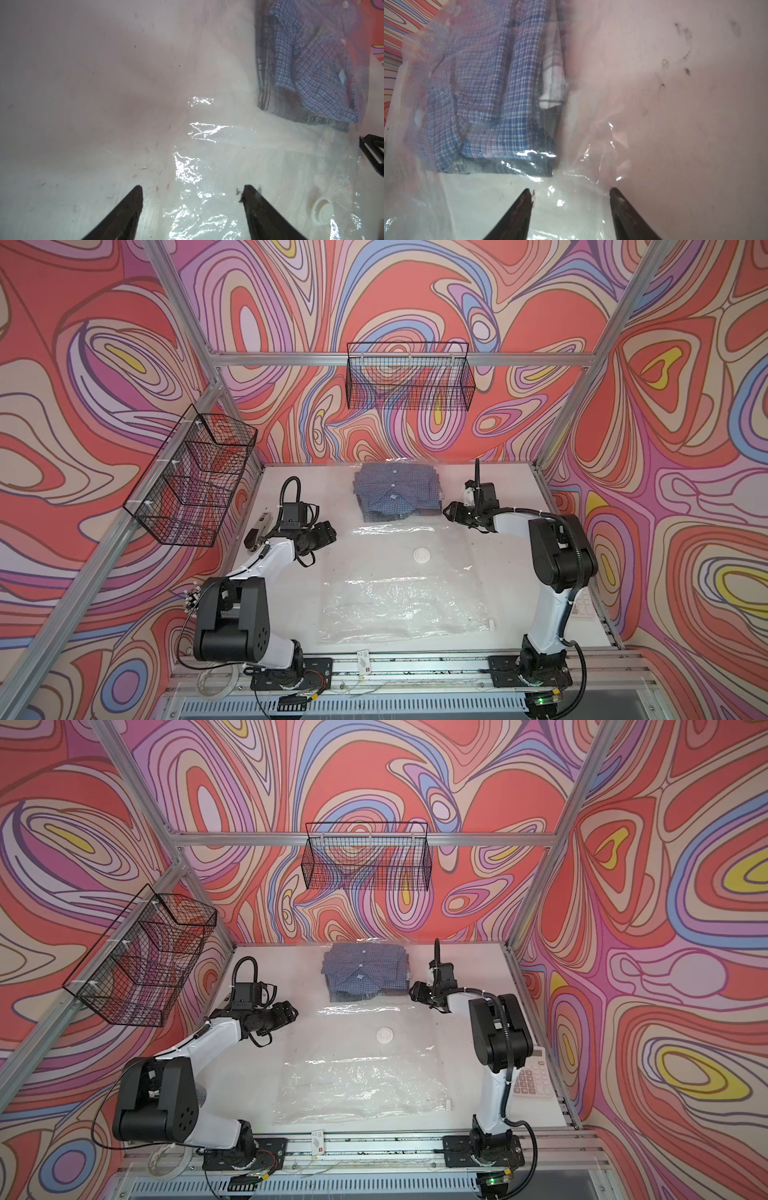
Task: Take the shirt out of the vacuum bag
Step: Open the vacuum bag at the center of the board.
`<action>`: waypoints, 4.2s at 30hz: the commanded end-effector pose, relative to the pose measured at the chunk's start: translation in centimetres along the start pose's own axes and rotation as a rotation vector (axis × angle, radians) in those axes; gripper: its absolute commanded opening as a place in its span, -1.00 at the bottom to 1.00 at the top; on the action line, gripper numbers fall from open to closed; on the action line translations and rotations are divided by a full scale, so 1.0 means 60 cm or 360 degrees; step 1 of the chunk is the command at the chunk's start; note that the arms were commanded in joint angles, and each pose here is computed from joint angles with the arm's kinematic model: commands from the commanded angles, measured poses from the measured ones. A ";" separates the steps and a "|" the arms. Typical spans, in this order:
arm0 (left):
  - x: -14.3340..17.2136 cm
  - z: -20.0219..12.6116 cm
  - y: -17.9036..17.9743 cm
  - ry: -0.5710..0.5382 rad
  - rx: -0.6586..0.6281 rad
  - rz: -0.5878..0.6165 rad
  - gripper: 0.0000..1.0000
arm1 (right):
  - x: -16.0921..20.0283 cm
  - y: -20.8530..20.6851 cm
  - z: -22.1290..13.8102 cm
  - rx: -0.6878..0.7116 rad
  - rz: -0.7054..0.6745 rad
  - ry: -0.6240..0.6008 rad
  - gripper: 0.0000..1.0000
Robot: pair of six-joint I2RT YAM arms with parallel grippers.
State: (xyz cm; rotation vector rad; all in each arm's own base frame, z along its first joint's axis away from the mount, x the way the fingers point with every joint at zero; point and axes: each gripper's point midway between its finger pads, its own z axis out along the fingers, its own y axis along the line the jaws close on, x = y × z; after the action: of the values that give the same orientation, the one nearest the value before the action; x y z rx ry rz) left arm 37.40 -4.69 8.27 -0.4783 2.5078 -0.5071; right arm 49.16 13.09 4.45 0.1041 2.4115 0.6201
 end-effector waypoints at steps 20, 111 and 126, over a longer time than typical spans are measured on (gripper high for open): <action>-0.071 0.081 0.017 0.0081 0.0023 -0.0079 0.62 | -0.071 -0.049 -0.002 0.0207 0.0001 -0.0080 0.51; 0.434 -0.127 -0.136 0.1011 -0.0405 0.2834 0.27 | 0.188 0.111 -0.317 -0.0138 0.0215 -0.0110 0.17; 0.440 -0.074 -0.113 0.0976 -0.0596 0.2929 0.13 | 0.202 0.069 -0.324 0.0085 0.0235 -0.0086 0.14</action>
State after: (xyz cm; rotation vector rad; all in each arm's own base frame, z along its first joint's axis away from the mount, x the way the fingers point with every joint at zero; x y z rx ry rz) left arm 14.89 -21.53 4.44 1.9278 2.3512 0.5324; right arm 27.31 11.81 12.48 0.2961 2.3886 0.6286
